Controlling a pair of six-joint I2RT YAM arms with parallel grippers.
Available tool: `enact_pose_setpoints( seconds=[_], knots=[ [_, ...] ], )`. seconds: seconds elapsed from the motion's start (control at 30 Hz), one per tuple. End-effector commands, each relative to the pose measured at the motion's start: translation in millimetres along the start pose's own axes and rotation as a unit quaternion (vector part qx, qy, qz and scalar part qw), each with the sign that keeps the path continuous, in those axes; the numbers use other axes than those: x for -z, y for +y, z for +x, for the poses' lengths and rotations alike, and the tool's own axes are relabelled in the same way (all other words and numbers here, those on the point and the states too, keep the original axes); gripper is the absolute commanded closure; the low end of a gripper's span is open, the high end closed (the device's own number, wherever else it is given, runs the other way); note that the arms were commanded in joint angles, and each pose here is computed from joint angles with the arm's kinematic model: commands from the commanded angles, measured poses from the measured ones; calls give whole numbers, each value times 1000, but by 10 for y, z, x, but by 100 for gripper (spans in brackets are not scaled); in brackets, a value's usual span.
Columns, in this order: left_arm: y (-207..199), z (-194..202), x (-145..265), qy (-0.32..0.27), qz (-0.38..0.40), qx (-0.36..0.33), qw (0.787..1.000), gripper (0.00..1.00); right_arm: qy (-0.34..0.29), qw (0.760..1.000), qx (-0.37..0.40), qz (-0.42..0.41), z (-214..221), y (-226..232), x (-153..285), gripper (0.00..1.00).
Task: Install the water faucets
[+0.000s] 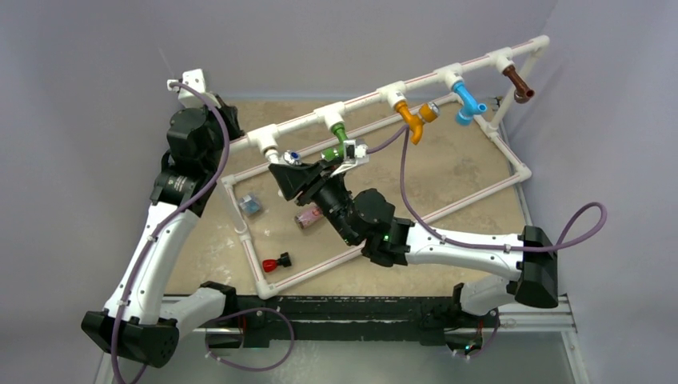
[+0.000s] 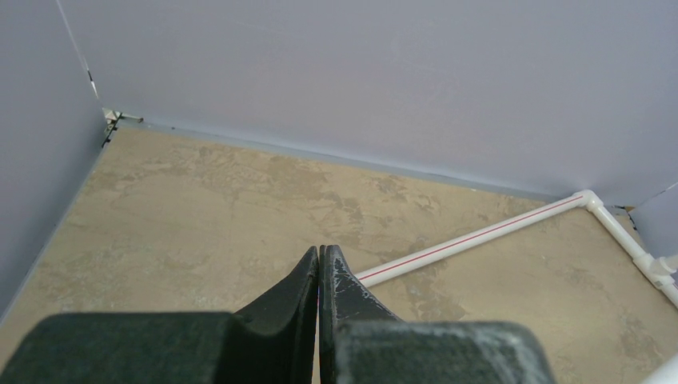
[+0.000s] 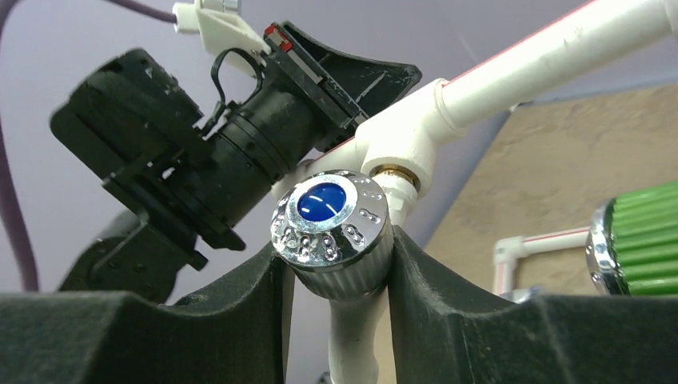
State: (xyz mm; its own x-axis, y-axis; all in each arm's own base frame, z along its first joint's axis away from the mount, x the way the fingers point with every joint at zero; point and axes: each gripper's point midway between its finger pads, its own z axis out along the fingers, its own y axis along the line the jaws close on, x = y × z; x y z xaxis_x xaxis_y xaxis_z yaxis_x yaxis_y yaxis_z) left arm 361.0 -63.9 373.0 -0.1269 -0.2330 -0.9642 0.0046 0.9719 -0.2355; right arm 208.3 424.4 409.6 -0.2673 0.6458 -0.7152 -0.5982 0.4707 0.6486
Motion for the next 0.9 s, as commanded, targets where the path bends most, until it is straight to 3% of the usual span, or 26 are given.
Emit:
enact_pose_setpoints(
  seconds=[0.0, 0.03, 0.13, 0.5, 0.67, 0.87],
  knots=[
    [44, 1077, 222, 195, 24, -67, 978, 100, -122, 967, -223, -1, -869, 1, -85, 72],
    [45, 1079, 225, 195, 24, -67, 978, 100, -122, 964, -236, -2, -875, -11, -71, 61],
    [43, 1081, 234, 195, 25, -67, 978, 100, -123, 961, -249, 1, -890, -38, -35, 47],
    [37, 1085, 231, 195, 27, -66, 978, 100, -133, 969, -210, -18, -1203, 14, 242, 28],
    [38, 1084, 223, 197, 25, -66, 978, 100, -109, 987, -107, -48, -1298, 200, 295, 26],
    [38, 1079, 219, 198, 24, -67, 978, 100, -67, 990, 98, -74, -1342, 404, 220, 26]
  ],
)
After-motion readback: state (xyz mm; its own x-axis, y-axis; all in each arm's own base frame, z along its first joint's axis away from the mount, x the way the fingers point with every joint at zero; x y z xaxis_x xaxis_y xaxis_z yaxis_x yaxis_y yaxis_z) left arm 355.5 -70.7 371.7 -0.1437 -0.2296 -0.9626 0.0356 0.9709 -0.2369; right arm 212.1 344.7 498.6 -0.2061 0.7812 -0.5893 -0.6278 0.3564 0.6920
